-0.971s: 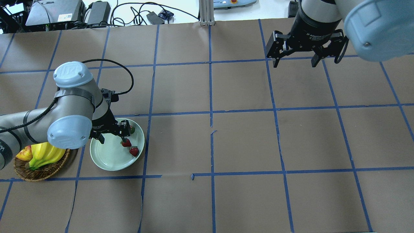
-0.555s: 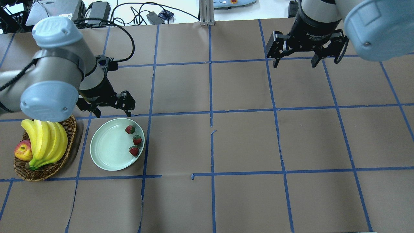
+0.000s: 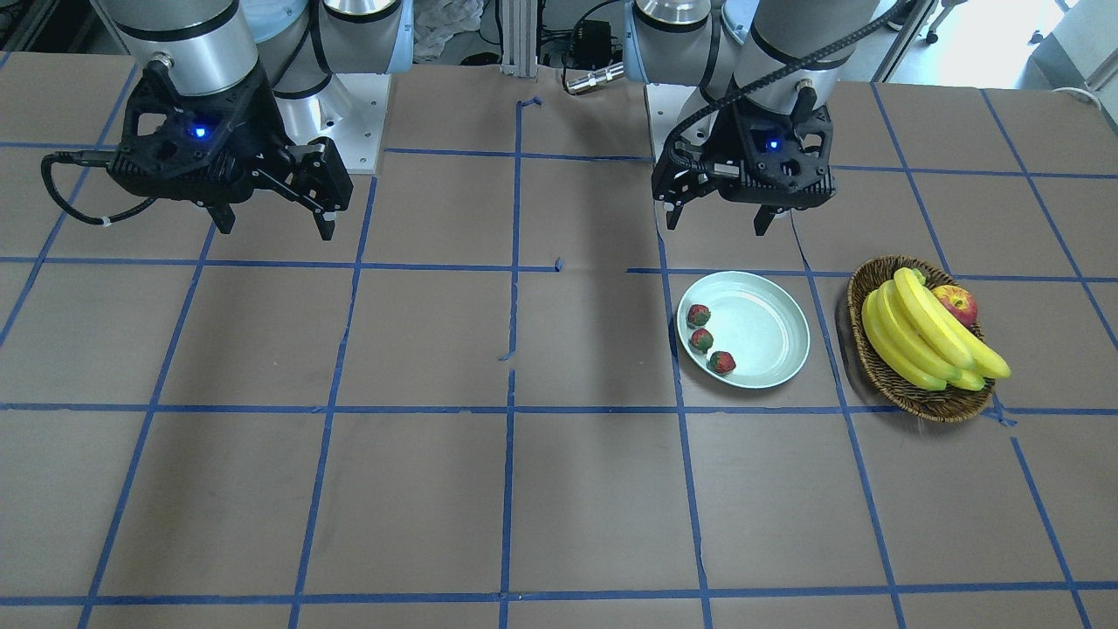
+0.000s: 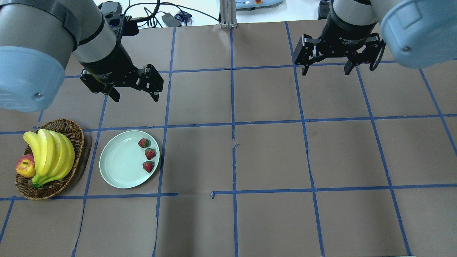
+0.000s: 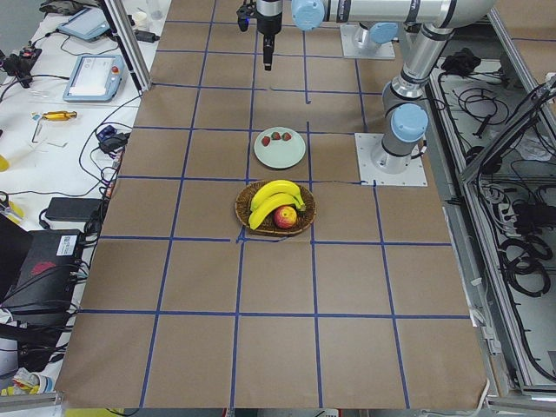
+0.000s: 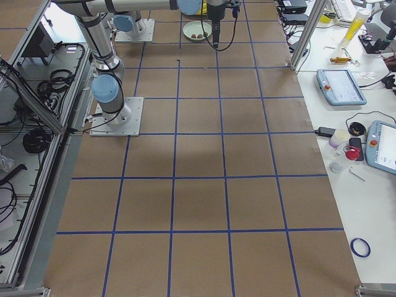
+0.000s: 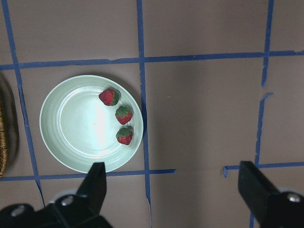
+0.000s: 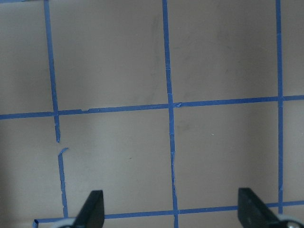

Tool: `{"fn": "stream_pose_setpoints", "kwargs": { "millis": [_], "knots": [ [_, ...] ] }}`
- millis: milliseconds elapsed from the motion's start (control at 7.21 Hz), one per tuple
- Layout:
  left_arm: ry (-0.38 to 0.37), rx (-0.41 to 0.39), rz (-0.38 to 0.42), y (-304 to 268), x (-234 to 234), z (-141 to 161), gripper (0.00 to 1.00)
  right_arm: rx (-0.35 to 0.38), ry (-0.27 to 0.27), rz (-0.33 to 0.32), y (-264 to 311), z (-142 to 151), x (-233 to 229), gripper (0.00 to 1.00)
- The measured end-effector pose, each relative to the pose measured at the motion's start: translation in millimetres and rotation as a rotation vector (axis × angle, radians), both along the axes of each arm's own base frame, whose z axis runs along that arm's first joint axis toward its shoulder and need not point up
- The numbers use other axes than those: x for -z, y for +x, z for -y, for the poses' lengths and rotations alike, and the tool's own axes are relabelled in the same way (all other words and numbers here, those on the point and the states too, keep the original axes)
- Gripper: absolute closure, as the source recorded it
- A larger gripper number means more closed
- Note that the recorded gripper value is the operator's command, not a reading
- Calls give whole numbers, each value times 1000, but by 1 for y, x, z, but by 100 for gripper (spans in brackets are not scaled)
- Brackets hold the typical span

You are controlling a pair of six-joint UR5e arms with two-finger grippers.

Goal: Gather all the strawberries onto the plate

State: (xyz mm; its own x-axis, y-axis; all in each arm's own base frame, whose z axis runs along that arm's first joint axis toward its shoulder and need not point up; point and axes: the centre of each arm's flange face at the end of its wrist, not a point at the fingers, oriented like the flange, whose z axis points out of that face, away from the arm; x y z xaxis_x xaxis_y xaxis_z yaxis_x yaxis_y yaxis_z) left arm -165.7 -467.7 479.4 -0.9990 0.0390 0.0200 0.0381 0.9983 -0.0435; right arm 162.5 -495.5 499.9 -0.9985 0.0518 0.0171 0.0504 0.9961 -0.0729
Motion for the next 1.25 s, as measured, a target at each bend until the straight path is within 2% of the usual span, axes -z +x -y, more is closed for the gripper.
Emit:
{"fn": "stream_pose_setpoints", "kwargs": {
  "millis": [833,1249],
  "knots": [
    [-40,-6,3,-2,-1,11,0,-11,-25,-3,-2,-6,-13,0],
    [-64,-19,1,-2,-6,14,0,-16,17,-6,-1,-11,-11,0]
  ]
}}
